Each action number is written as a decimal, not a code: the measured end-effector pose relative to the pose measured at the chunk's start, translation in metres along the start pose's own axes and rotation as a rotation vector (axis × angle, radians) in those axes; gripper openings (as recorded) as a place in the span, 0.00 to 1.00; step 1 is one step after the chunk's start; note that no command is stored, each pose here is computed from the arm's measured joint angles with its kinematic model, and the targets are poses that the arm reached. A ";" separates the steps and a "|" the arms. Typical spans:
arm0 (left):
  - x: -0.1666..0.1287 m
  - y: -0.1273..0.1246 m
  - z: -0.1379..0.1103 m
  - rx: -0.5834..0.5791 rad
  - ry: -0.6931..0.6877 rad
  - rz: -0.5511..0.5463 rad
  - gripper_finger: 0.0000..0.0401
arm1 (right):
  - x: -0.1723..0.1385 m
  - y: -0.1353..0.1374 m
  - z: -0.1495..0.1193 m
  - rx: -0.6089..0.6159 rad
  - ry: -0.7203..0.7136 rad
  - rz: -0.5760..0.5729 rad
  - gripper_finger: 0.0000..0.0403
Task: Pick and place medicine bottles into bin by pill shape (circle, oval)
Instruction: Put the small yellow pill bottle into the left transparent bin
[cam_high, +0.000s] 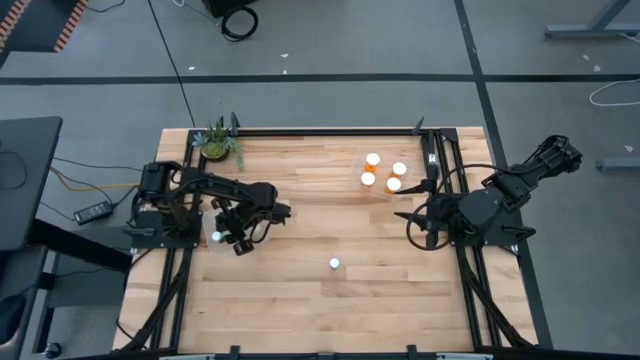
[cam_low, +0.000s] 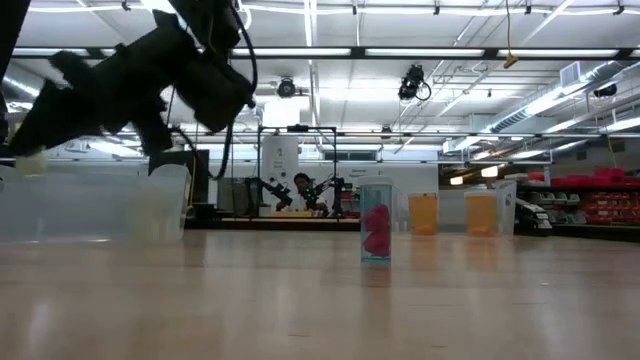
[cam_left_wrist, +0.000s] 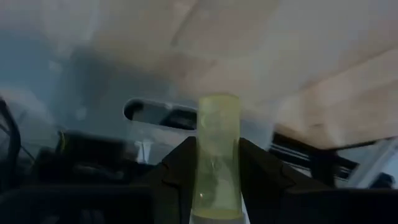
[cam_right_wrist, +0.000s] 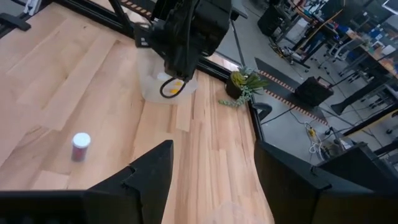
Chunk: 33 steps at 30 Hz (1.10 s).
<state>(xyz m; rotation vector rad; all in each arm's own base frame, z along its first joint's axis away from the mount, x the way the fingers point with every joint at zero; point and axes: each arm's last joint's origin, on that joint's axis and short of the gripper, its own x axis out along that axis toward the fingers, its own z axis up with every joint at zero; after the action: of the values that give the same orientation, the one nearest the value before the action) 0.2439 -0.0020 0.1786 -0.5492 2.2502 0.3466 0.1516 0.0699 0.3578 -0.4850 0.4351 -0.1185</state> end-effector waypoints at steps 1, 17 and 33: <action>-0.005 -0.001 -0.001 -0.011 -0.009 -0.007 0.27 | 0.001 0.000 -0.001 -0.007 0.004 -0.003 0.57; -0.140 -0.038 -0.032 0.100 -0.727 -0.088 0.28 | 0.059 0.023 -0.053 0.051 -0.104 0.057 0.57; -0.185 -0.100 -0.038 0.438 -1.369 -0.052 0.30 | 0.076 0.035 -0.061 0.204 -0.319 0.149 0.57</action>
<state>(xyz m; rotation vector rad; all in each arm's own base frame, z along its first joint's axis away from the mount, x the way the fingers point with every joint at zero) 0.3810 -0.0534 0.3350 -0.0414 0.9207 0.1059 0.1938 0.0583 0.2641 -0.2626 0.1423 0.0580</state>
